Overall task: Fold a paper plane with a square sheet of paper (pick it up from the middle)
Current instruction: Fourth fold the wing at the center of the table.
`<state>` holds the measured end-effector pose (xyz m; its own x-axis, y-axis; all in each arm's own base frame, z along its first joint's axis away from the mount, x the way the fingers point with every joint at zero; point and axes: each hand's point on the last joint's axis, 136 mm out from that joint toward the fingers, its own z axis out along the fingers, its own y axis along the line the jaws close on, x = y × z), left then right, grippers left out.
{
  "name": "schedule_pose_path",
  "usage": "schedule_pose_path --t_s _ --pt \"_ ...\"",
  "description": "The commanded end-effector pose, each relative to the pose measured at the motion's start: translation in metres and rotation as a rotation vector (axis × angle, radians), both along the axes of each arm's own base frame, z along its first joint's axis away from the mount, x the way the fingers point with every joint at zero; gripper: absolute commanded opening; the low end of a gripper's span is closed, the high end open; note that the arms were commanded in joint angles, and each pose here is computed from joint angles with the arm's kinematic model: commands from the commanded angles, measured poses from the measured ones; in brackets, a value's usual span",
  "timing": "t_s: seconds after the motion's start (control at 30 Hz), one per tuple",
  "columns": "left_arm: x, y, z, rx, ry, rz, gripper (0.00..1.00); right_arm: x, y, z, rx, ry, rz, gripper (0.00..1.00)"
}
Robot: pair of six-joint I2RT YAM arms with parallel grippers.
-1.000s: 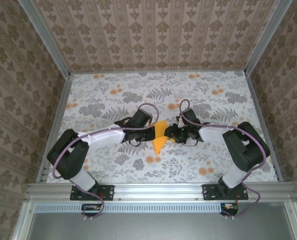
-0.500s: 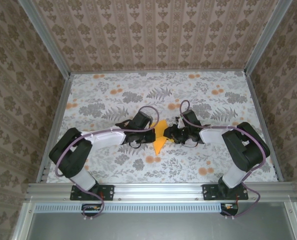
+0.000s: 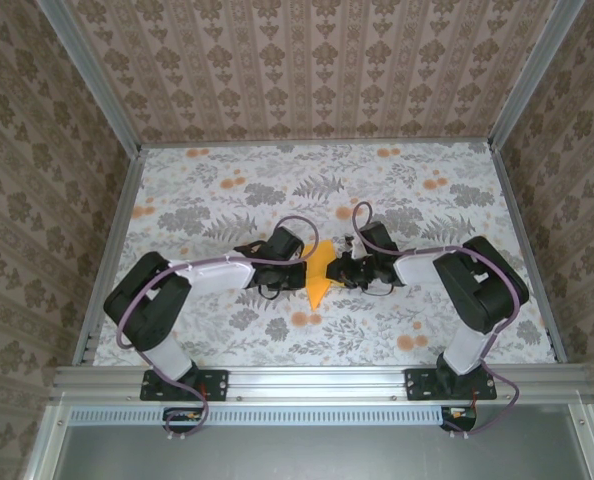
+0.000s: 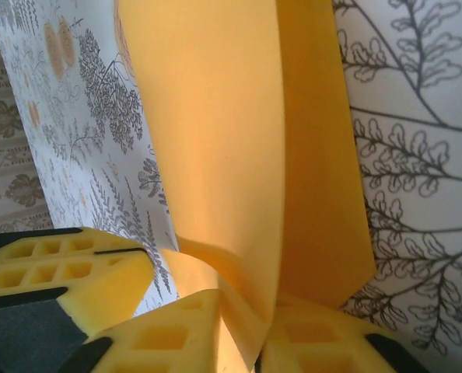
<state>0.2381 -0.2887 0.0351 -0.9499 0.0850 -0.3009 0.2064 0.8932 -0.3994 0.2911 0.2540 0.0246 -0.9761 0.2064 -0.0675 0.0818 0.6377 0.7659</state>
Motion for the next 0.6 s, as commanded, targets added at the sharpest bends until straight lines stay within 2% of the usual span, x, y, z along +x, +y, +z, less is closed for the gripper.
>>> schedule_pose_path --t_s 0.0,0.13,0.3,0.43,0.57 --pt "0.011 0.016 0.026 0.025 -0.070 0.052 0.01 0.007 0.002 0.003 -0.007 -0.018 0.012 0.11" --pt "0.013 0.029 0.040 0.016 -0.109 0.087 0.11 0.012 -0.004 0.009 -0.030 -0.040 -0.032 0.05" --pt "0.011 0.028 0.059 -0.053 -0.176 0.059 0.34 0.013 -0.017 0.030 -0.059 -0.073 -0.116 0.02" --pt "0.007 0.016 0.073 -0.135 -0.238 -0.017 0.52 0.011 -0.030 0.046 -0.098 -0.084 -0.216 0.02" --pt "0.001 -0.003 0.080 -0.156 -0.316 -0.153 0.57 0.005 -0.038 0.052 -0.136 -0.056 -0.313 0.02"
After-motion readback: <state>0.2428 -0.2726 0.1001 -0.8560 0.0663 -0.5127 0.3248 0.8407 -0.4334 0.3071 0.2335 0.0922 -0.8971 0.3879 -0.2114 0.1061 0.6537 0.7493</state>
